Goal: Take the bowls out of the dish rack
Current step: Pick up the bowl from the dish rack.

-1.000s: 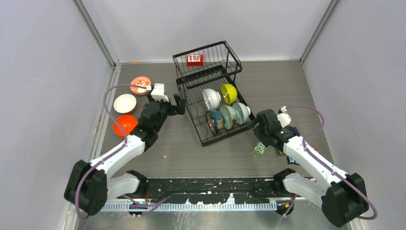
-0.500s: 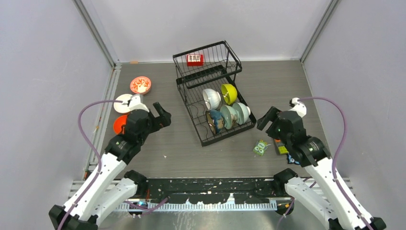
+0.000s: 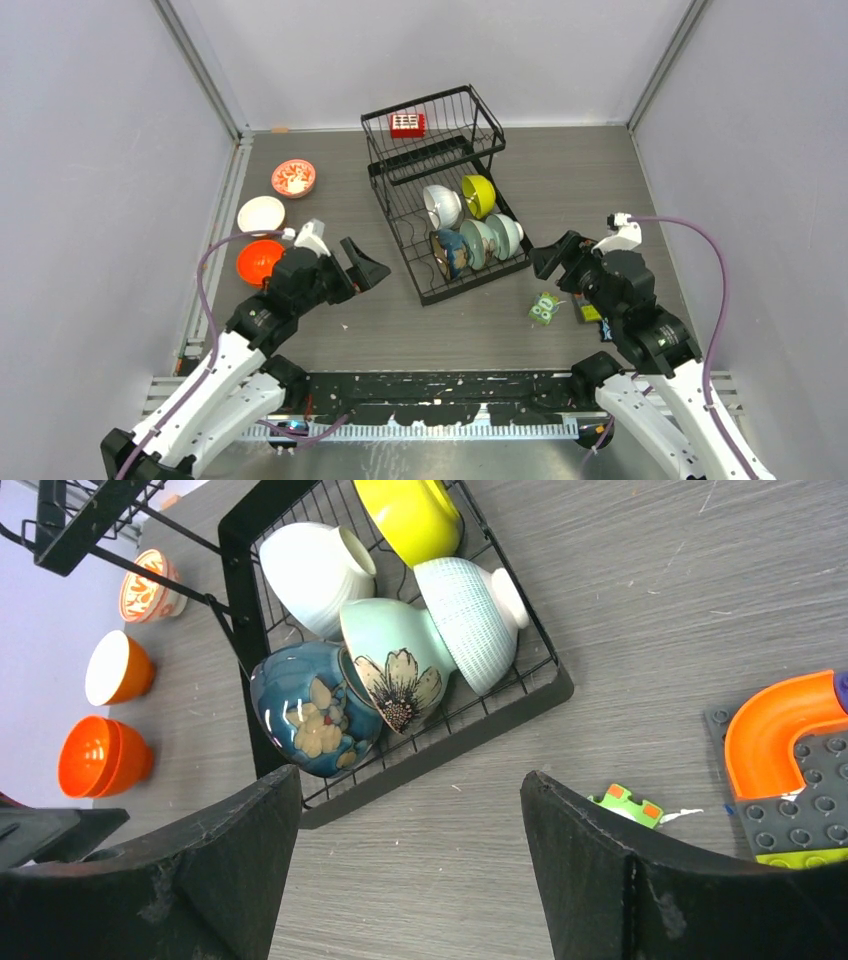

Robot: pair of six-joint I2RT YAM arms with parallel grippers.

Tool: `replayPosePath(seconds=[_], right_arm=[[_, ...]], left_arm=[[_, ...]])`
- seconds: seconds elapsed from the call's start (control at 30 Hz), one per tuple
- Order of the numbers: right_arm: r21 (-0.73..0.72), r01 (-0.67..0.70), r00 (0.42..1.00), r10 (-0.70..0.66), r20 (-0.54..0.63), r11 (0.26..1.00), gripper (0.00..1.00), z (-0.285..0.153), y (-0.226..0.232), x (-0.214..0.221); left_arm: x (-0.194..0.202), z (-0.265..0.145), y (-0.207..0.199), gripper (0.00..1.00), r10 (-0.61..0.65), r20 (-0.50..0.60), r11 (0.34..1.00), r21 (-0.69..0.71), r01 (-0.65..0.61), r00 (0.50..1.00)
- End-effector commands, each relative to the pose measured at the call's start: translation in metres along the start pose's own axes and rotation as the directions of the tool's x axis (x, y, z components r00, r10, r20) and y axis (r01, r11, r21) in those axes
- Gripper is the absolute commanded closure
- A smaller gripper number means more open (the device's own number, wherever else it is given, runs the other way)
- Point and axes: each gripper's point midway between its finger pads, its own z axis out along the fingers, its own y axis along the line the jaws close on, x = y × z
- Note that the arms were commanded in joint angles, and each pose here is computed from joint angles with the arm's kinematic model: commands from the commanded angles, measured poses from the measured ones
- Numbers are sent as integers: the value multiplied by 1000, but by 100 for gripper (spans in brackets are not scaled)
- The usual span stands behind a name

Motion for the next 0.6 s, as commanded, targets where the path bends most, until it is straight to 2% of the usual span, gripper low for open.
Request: replayPosePath(seconds=[0.0,0.17,0.27,0.43,0.57], right_arm=[[-78,25,999,-22,48,997,16,6,14,-8],[-86,-35,999,35,-2,996,18,24,18,6],[-99,-60,998,61,4,993,19,27,19,8],[-100,-63,998,63,-4,993,20,26,14,16],[-121,-62,998,60,-15,991,21,21,13,22]], left_arm=[[-5,-17,-59,0,-17,30,985,171,12,999],[15,-5,-82,0,19,43,992,122,-24,999],[20,7,-92,2,17,88,995,97,-26,996],[13,35,-108,8,-25,168,992,130,3,985],[17,59,-132,9,15,165,985,165,-43,986]])
